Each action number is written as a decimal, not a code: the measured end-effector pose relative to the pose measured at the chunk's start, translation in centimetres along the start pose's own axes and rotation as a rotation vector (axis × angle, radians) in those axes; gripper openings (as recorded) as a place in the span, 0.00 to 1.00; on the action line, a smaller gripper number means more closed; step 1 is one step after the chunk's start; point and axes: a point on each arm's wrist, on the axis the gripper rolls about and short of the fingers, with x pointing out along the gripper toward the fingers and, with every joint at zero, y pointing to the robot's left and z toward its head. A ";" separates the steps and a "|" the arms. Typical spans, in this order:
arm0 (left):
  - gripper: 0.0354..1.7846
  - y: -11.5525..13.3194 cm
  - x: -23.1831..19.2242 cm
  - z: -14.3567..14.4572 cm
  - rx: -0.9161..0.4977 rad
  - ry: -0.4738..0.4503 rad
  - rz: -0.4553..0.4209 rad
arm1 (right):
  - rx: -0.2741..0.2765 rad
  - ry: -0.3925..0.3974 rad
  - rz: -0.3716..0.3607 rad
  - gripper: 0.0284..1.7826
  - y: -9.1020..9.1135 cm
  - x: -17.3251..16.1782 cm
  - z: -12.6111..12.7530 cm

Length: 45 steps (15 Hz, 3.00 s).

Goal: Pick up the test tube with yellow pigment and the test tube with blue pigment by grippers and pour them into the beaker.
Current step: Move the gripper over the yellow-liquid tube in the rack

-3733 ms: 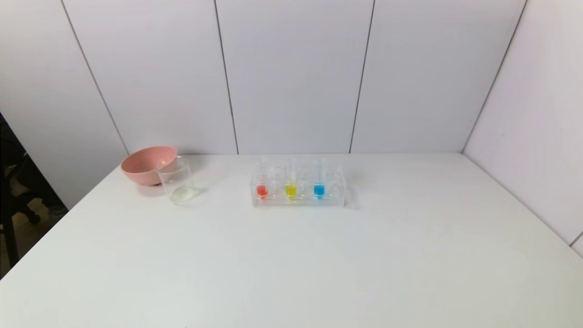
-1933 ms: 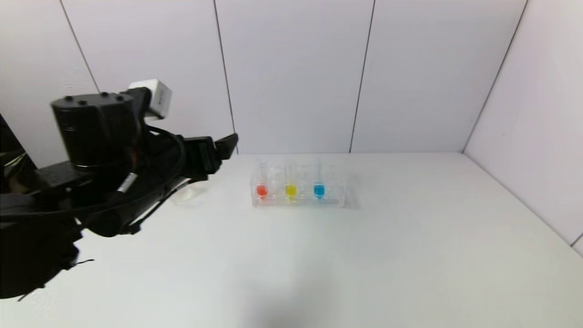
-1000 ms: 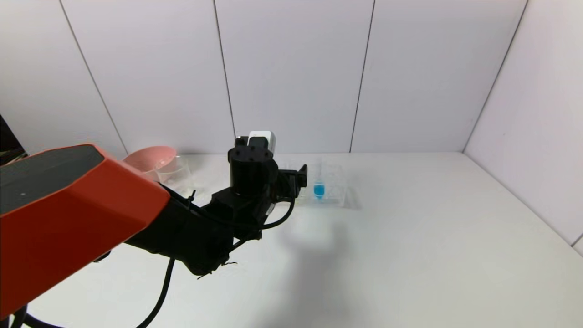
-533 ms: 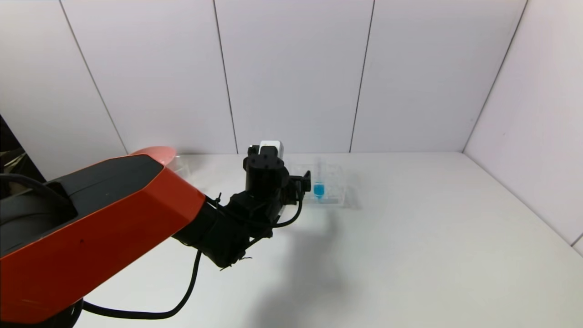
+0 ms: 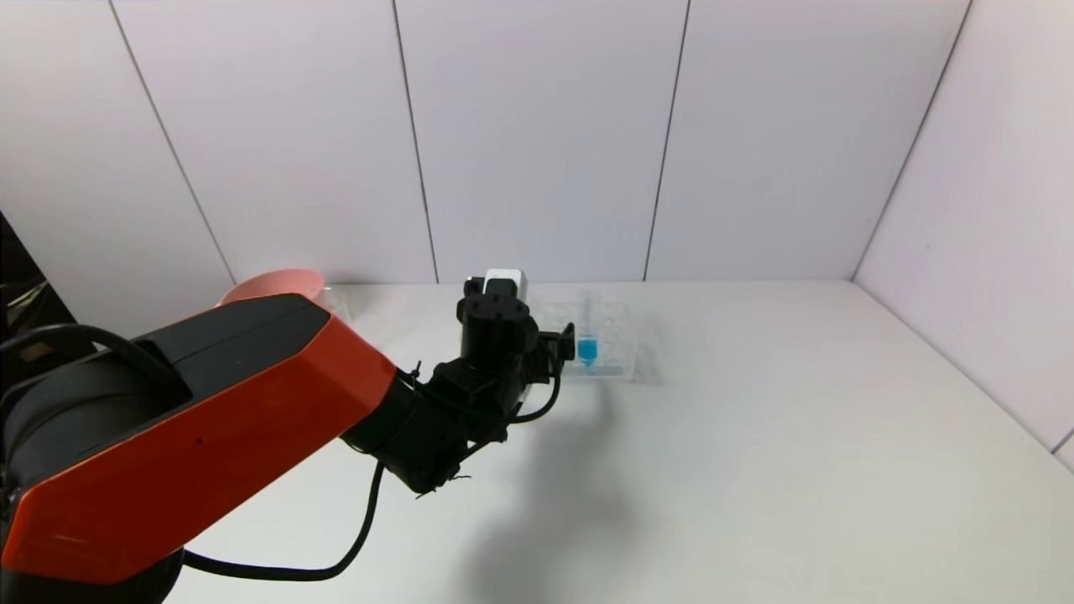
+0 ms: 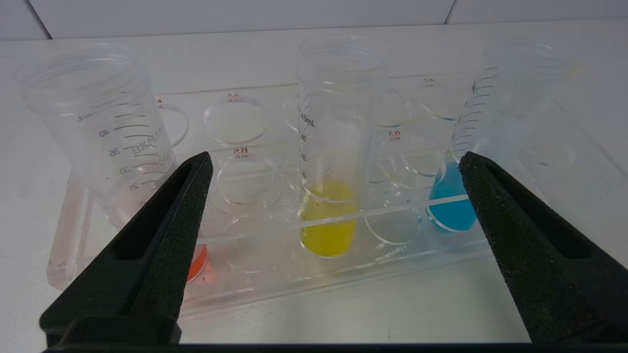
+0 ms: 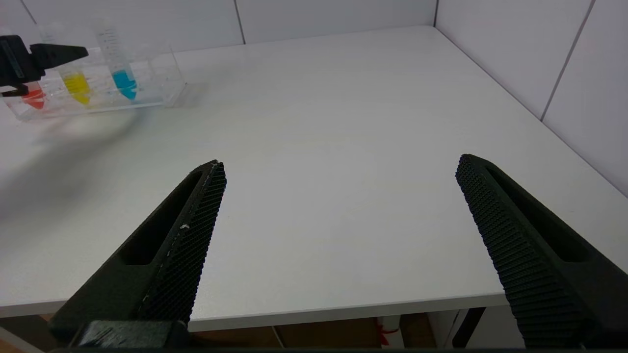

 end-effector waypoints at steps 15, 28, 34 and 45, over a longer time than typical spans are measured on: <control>0.98 0.3 0.5 -0.3 0.000 0.000 0.011 | 0.000 0.000 0.000 0.96 0.0 0.0 0.0; 0.98 0.4 0.6 -0.3 0.001 0.001 0.013 | 0.000 0.000 -0.001 0.96 0.0 0.0 0.0; 0.98 0.3 0.9 -0.3 0.001 -0.002 0.014 | 0.000 0.000 -0.001 0.96 0.0 0.0 0.0; 0.97 0.8 2.0 0.0 -0.005 -0.013 0.022 | 0.000 0.000 -0.001 0.96 0.0 0.0 0.0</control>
